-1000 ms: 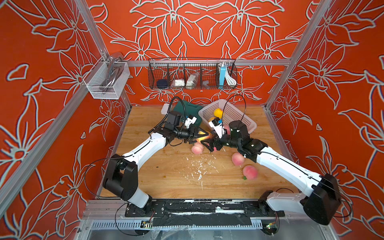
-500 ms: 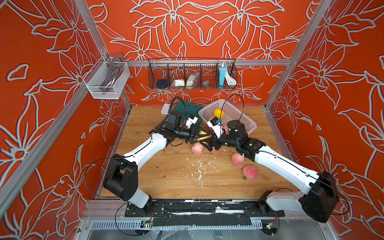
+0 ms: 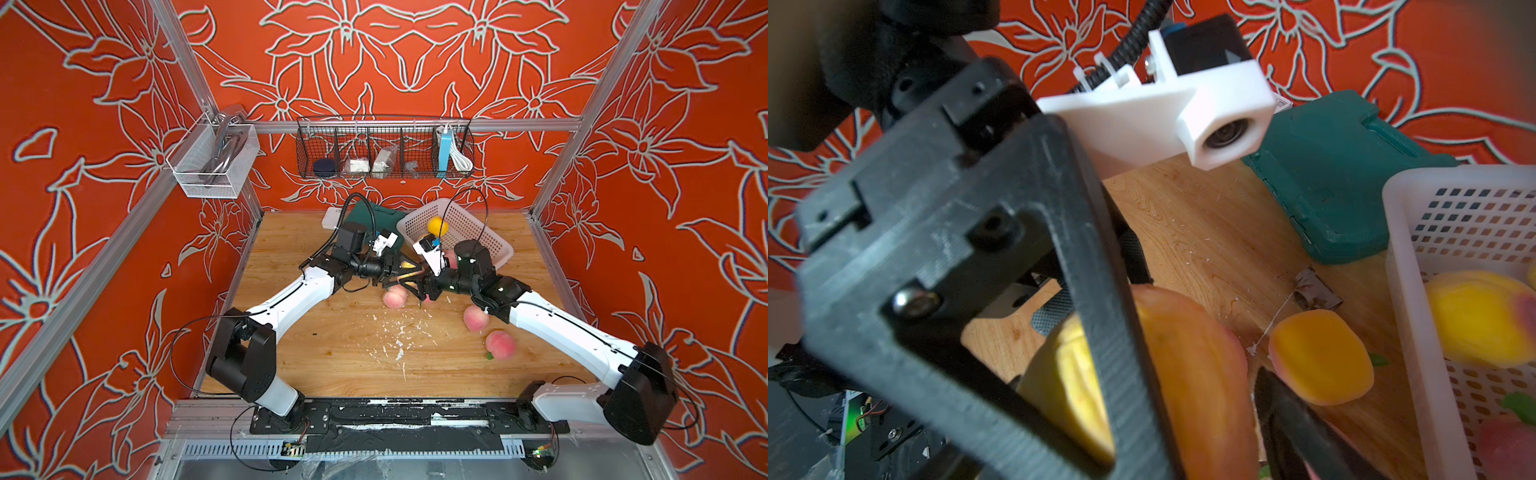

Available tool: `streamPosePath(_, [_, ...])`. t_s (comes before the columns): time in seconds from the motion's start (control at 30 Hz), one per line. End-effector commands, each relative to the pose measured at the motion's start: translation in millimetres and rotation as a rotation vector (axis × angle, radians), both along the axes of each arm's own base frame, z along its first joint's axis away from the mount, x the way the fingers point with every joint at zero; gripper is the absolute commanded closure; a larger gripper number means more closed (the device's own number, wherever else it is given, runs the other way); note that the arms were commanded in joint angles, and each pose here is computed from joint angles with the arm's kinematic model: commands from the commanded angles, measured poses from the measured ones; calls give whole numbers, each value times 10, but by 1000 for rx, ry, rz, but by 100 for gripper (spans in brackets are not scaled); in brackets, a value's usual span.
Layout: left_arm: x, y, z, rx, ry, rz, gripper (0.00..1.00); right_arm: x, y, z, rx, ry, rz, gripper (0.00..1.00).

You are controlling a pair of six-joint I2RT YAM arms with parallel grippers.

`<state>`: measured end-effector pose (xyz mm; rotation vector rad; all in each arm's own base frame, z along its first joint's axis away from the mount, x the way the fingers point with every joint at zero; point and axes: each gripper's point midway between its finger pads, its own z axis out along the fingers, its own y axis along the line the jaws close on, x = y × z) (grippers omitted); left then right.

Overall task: Put the peaches into the basket
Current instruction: Pick up the peach from the center of the board.

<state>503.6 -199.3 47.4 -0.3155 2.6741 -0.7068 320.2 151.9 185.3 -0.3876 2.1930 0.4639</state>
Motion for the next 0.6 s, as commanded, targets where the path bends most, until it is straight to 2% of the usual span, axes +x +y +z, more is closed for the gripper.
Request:
streamPosePath(0.0, [-41,-33,46,0,9,-21,38,15,2,92,-15,-20,3,1])
streamPosePath(0.13, [-121,-28,164,-7,-2,-36,38,15,17,128,-10,-18,9,1])
streamPosePath(0.33, [-365,-79,465,-74,-21,-70,38,-31,160,278,34,-31,91,1])
streamPosePath(0.43, [-507,-116,641,-125,-30,-87,38,-45,213,292,43,1,118,1])
streamPosePath(0.57, [-714,-204,919,-220,-39,-120,38,-70,321,375,71,-23,151,1])
